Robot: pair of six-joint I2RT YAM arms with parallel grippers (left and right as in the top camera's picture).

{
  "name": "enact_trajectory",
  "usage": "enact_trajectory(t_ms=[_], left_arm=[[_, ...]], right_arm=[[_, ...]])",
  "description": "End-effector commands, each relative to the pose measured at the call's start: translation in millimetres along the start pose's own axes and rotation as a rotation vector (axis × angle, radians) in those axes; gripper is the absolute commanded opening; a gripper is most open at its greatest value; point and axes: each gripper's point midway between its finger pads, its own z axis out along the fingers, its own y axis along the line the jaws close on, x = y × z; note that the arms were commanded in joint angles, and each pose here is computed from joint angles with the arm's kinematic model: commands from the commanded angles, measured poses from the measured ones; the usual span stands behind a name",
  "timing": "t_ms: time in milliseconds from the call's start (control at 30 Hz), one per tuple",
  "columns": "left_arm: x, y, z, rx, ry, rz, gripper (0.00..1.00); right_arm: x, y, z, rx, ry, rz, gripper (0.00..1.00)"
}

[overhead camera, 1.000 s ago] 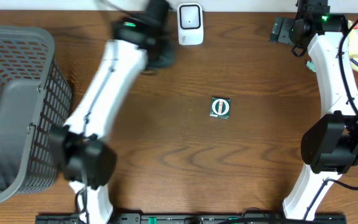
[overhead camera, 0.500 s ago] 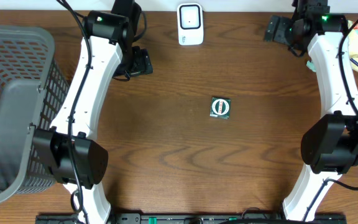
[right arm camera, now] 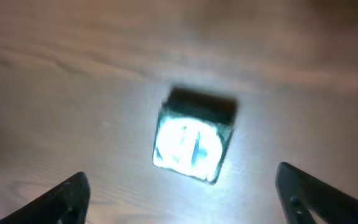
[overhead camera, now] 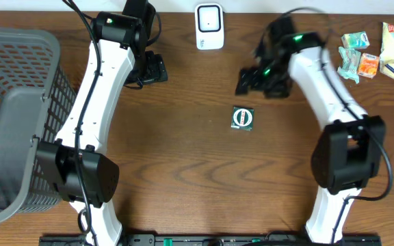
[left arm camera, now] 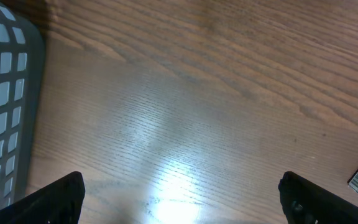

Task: Scan the item barcode
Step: 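Move the right gripper to the tin at table centre and grasp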

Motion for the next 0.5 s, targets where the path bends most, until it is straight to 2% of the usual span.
enact_trajectory(t_ms=[0, 133, 233, 267, 333, 467], left_arm=[[0.0, 2.6, 3.3, -0.017, 0.005, 0.002, 0.98], [0.0, 2.6, 3.3, -0.017, 0.005, 0.002, 0.98], [0.0, 2.6, 3.3, -0.017, 0.005, 0.002, 0.98], [0.0, 2.6, 3.3, -0.017, 0.005, 0.001, 0.98], [0.0, 2.6, 3.3, -0.017, 0.005, 0.002, 0.98], [0.0, 2.6, 3.3, -0.017, 0.005, 0.002, 0.98]], right_arm=[[23.5, 1.3, 26.2, 0.093, 0.061, 0.025, 0.73], [42.6, 21.3, 42.5, 0.131, 0.093, -0.058, 0.48], [48.7, 37.1, 47.5, 0.149, 0.089, -0.114, 0.40], [50.6, 42.3, 49.0, 0.151, 0.087, -0.130, 0.34], [52.9, 53.0, 54.0, 0.150, 0.076, -0.163, 0.32], [54.3, 58.6, 69.5, 0.167, 0.048, -0.171, 0.17]])
